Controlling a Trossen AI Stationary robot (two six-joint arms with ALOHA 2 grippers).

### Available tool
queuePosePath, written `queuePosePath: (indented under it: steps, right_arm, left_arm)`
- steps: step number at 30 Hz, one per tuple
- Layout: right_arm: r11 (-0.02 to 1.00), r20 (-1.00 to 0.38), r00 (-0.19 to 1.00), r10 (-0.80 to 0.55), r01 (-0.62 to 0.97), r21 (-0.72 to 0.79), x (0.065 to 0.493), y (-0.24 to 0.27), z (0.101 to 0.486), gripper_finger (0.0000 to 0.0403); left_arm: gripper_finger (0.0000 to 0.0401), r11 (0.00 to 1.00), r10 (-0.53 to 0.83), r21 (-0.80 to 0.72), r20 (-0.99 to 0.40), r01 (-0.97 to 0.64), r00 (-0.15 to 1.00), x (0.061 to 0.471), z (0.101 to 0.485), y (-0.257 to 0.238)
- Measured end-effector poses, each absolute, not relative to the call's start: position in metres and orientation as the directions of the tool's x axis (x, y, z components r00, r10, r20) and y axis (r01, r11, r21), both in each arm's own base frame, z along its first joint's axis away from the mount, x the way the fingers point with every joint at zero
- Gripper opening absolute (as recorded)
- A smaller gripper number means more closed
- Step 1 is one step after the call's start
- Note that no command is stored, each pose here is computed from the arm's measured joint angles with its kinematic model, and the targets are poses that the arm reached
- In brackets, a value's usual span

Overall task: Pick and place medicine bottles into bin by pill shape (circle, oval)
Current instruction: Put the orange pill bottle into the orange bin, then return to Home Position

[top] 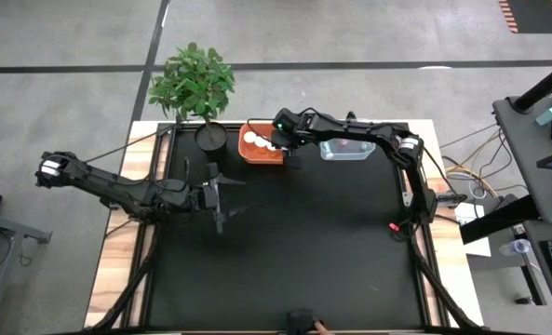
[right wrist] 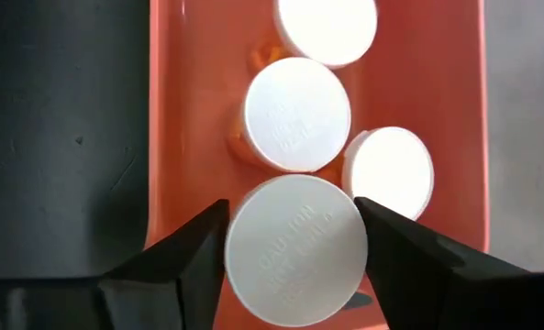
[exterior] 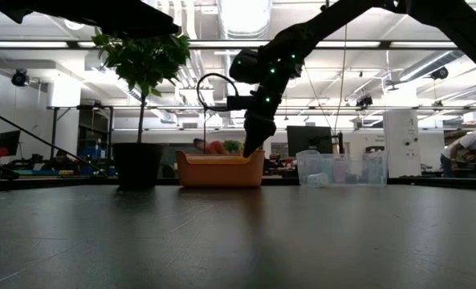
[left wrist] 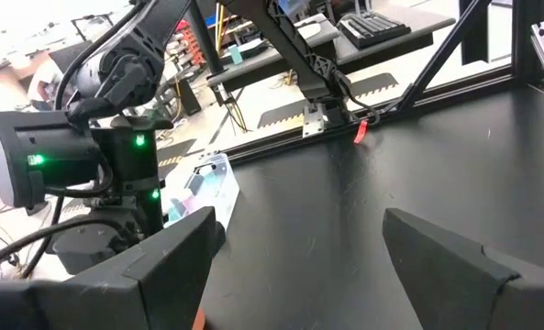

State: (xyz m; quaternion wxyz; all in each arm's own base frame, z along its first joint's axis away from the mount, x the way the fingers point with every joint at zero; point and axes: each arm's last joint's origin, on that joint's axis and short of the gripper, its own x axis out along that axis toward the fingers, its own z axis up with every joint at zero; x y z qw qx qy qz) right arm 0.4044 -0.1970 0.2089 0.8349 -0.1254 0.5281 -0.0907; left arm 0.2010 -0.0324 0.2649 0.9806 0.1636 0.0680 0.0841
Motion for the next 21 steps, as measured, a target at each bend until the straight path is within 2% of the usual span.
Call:
queuePosePath:
  steps: [6,9,12,15,21]
  right_arm:
    - [0.951,-0.857,0.429,-0.286,0.016,-0.309,0.404,-0.197,0.211,0.0259]
    - [0.948,-0.848,0.442,-0.292,0.021,-0.316,0.402,-0.196,0.219,0.0267]
    - [0.951,-0.841,0.455,-0.292,0.045,-0.306,0.397,-0.193,0.232,0.0265]
    - [0.970,-0.851,0.471,-0.232,0.048,-0.237,0.388,-0.183,0.242,0.0256]
    - [0.984,-0.834,0.525,-0.167,0.030,-0.178,0.369,-0.139,0.254,0.0225]
  left_arm:
    - [0.0295,0.932,0.187,0.334,-0.111,-0.141,0.976,0.201,0.263,-0.032]
    - [0.0295,0.932,0.187,0.335,-0.113,-0.140,0.976,0.200,0.262,-0.032]
    - [0.0295,0.931,0.188,0.337,-0.116,-0.140,0.975,0.200,0.261,-0.032]
    - [0.0295,0.929,0.201,0.337,-0.117,-0.152,0.973,0.200,0.261,-0.032]
    - [0.0295,0.933,0.213,0.323,-0.129,-0.162,0.968,0.198,0.260,-0.031]
